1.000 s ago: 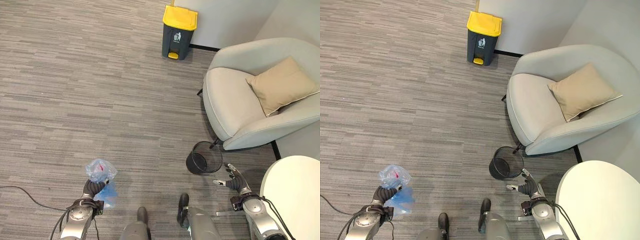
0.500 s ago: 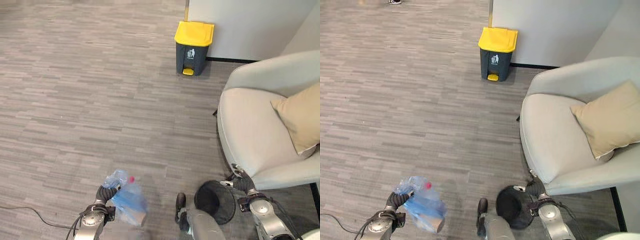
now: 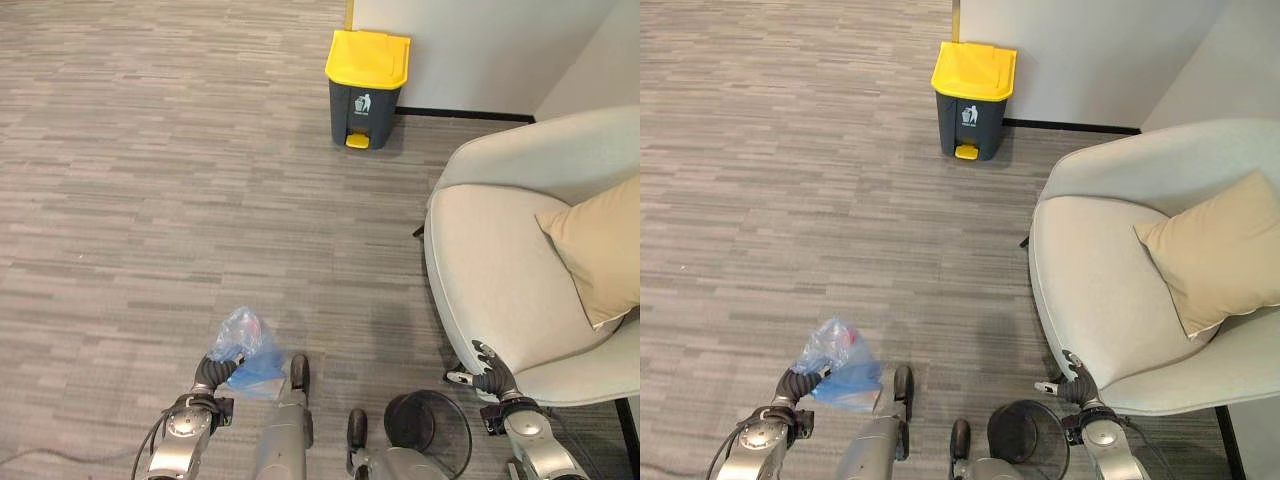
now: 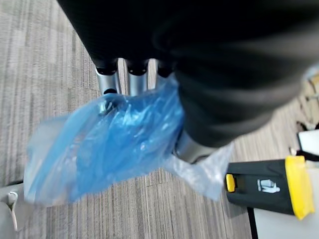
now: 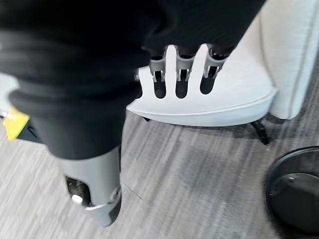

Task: Gather garbage on tea table into small bin, then transfer packed bag to large trash can.

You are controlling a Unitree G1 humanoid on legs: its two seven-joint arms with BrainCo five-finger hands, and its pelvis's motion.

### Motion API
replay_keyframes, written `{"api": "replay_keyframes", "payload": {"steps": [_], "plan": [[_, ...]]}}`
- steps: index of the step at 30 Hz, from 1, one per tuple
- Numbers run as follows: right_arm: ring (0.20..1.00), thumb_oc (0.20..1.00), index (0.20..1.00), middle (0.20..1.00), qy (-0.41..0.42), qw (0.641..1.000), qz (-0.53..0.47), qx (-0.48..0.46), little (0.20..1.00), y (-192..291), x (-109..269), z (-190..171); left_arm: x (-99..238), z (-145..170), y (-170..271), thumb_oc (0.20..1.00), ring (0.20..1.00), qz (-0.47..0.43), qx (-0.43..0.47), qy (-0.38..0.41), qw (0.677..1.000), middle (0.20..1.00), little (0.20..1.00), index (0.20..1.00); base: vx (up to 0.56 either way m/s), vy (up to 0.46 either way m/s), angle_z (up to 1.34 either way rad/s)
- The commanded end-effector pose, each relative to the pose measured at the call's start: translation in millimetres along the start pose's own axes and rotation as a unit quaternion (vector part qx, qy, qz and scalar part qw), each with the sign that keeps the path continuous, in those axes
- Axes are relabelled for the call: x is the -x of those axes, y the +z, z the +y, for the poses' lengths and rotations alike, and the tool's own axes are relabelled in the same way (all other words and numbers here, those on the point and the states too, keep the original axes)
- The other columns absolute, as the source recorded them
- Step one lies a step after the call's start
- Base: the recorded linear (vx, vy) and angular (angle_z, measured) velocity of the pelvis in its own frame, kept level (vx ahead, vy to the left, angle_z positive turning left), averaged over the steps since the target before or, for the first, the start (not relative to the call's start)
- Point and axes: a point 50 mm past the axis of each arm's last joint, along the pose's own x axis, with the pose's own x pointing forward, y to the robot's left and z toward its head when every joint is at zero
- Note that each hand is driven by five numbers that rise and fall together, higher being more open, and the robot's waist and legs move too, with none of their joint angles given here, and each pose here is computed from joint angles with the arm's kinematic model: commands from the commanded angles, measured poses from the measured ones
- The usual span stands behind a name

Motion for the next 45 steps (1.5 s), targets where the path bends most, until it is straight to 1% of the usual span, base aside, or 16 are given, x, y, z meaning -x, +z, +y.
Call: {"api": "replay_keyframes", "payload": {"steps": [1,6,10,14,18,19,21,26,36,45], "plan": [[1.0,1.0,1.0,1.0,0.003,0.999,-0.044,-0.018,1.0,20,-3,7,0,25,23,0.2,0.2,-0.056,-0.036,0.017,0.998,0.2,0.2,0.2,0.26,0.194,-0.19],[1.0,1.0,1.0,1.0,0.01,0.996,-0.077,-0.031,1.0,41,-10,12,-3,33,33,0.2,0.2,-0.072,-0.037,0.033,0.996,0.2,0.2,0.2,0.26,0.195,-0.15],[1.0,1.0,1.0,1.0,0.01,0.996,-0.086,-0.031,1.0,49,-13,9,-6,31,36,0.2,0.2,-0.074,-0.025,0.037,0.996,0.2,0.2,0.2,0.42,0.067,-0.22],[1.0,1.0,1.0,1.0,0.009,0.997,-0.074,-0.021,1.0,41,-11,7,-9,27,38,0.2,0.2,-0.076,-0.018,0.032,0.996,0.2,0.2,0.2,0.51,-0.184,0.5],[1.0,1.0,1.0,1.0,0.003,0.999,-0.051,-0.018,1.0,25,-4,2,0,23,22,0.2,0.2,-0.053,-0.022,0.019,0.998,0.2,0.2,0.2,0.51,-0.319,0.78],[1.0,1.0,1.0,1.0,-0.004,0.999,-0.047,-0.011,1.0,21,-4,-4,2,20,15,0.2,0.2,-0.042,-0.014,0.012,0.999,0.2,0.2,0.2,0.57,-0.44,0.4],[1.0,1.0,1.0,1.0,-0.01,0.999,-0.048,-0.009,1.0,23,-6,-8,1,16,15,0.2,0.2,-0.04,-0.004,0.013,0.999,0.2,0.2,0.2,0.47,-0.26,-0.26],[1.0,1.0,1.0,1.0,-0.021,0.999,-0.035,-0.008,1.0,17,-5,-13,0,17,15,0.2,0.2,-0.038,-0.014,0.01,0.999,0.2,0.2,0.2,0.19,-0.022,-0.44],[1.0,1.0,1.0,1.0,-0.009,1.0,-0.026,-0.008,1.0,13,-3,-1,4,17,9,0.2,0.2,-0.03,-0.019,0.009,0.999,0.2,0.2,0.2,0.29,0.107,-0.43],[1.0,1.0,1.0,1.0,0.013,0.998,-0.057,-0.013,1.0,35,-11,12,-1,26,21,0.2,0.2,-0.048,-0.013,0.028,0.998,0.2,0.2,0.2,0.16,0.116,-0.23]]}}
